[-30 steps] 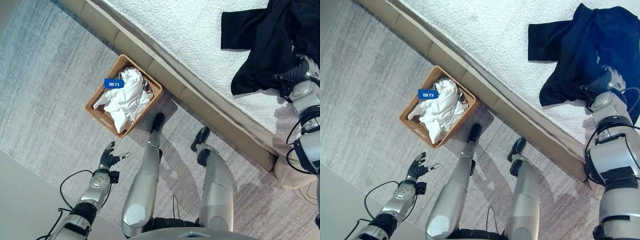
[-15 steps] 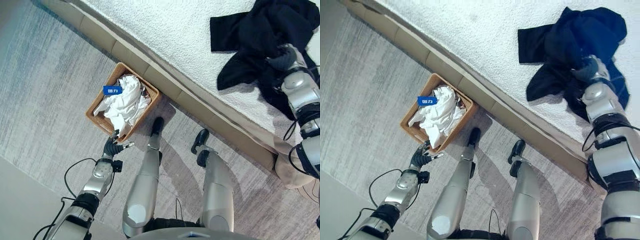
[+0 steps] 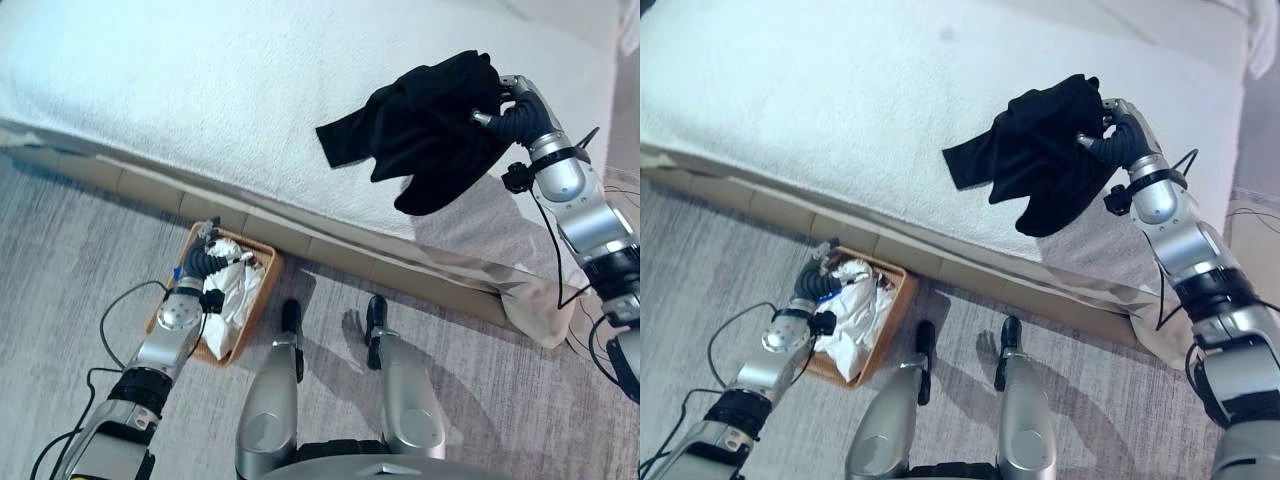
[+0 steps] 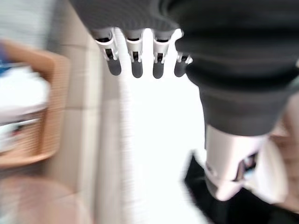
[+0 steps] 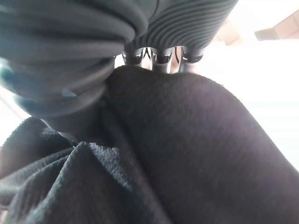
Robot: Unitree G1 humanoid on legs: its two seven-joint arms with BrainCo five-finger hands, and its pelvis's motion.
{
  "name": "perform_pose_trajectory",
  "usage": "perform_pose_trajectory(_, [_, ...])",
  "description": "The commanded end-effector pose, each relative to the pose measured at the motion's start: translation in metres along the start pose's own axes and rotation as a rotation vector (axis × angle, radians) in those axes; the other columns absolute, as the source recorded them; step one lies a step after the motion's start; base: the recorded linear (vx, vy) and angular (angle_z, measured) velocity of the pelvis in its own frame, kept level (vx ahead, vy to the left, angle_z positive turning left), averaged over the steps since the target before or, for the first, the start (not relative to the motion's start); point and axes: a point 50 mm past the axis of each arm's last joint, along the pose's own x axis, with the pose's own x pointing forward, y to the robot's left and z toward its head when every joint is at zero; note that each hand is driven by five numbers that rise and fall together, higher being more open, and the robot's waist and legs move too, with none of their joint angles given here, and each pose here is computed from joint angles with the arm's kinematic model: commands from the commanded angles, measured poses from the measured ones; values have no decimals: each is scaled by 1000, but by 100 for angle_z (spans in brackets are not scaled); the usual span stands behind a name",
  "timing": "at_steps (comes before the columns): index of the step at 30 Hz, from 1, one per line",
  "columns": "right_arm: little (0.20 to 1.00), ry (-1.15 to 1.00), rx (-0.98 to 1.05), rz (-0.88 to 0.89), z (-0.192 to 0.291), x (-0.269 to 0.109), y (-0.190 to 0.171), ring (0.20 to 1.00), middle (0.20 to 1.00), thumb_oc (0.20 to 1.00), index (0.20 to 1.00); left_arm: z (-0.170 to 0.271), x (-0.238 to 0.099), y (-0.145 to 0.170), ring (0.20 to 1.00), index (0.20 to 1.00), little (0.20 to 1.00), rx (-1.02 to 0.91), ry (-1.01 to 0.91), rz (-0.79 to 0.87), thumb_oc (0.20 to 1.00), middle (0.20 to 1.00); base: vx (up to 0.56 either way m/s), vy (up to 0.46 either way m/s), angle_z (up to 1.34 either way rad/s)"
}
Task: Pick up clothes into the bucket
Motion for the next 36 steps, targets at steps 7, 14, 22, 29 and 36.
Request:
perform_pose_trajectory(7, [200, -230, 98, 206, 50, -3, 13, 200, 200, 200, 200, 58, 2, -29, 1000, 1000, 1000, 78, -262, -175, 1000, 1000, 90, 17, -21])
perform_pose_trajectory(14, [200, -346, 167, 442, 82, -12, 30, 200, 200, 200, 200, 93, 3, -67, 1000, 1000, 1000, 64, -387, -353, 1000, 1000, 79, 4, -8])
perform_pose_trajectory(22, [200, -470, 280, 543, 113, -19, 37, 200, 200, 200, 200, 116, 0, -99, 1000, 1000, 1000, 82, -461, -524, 1000, 1000, 55, -8, -1])
perform_pose_trajectory(29, [200, -568, 459, 620, 137, -27, 44, 200, 200, 200, 200, 118, -9, -142, 1000, 1000, 1000, 0, -433, -675, 1000, 1000, 24, -18, -1])
perform_pose_trajectory(36, [200, -592, 522, 612, 142, -30, 43, 200, 200, 200, 200, 118, -20, -182, 1000, 1000, 1000, -108, -355, -856, 1000, 1000, 7, -11, 3])
